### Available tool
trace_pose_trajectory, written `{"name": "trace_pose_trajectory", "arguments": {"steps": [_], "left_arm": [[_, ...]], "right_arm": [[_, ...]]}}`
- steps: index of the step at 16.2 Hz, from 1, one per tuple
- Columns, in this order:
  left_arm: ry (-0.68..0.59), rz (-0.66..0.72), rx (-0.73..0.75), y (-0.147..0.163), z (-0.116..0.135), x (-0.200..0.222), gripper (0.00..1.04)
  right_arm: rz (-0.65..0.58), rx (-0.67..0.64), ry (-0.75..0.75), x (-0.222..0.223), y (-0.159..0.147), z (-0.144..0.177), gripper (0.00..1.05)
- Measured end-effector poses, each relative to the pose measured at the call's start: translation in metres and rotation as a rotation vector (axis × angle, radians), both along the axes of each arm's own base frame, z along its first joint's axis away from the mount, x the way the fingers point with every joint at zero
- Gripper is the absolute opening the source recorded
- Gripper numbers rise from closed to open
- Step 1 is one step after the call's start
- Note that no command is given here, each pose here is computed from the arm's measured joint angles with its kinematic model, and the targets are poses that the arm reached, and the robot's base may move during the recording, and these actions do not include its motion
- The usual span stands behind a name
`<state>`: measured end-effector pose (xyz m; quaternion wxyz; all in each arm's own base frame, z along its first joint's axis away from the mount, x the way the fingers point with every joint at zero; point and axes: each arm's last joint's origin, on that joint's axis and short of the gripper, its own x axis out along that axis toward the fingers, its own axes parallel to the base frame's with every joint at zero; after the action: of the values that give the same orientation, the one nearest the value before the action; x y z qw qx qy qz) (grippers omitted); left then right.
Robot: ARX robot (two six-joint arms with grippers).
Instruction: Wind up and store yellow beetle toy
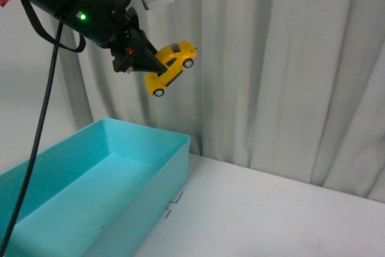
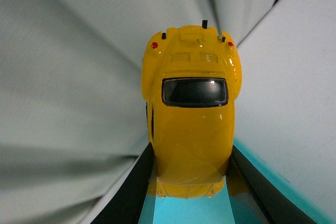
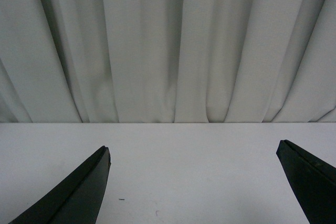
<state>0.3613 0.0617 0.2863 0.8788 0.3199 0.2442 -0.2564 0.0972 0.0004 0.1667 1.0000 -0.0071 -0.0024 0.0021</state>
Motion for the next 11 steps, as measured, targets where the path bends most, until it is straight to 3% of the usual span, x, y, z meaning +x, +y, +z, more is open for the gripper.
{"name": "trace_pose_trajectory", "arguments": {"steps": [2,3,5,11], "left_arm": [[0.027,0.194,-0.037,0.030,0.001,-0.016,0.32],[0.087,0.353,-0.062,0.050,-0.004,-0.025,0.32],[0.235,0.535,-0.078,0.069,-0.030,-0.040,0.32],[0.391,0.685,-0.048,0.081,-0.083,-0.036,0.32]], "right_arm": [[0.000,0.000,0.000,0.000,0.000,0.000,0.98],[0.000,0.000,0.000,0.000,0.000,0.000,0.98],[0.000,0.000,0.000,0.000,0.000,0.000,0.98],[0.000,0.000,0.000,0.000,0.000,0.000,0.98]]}}
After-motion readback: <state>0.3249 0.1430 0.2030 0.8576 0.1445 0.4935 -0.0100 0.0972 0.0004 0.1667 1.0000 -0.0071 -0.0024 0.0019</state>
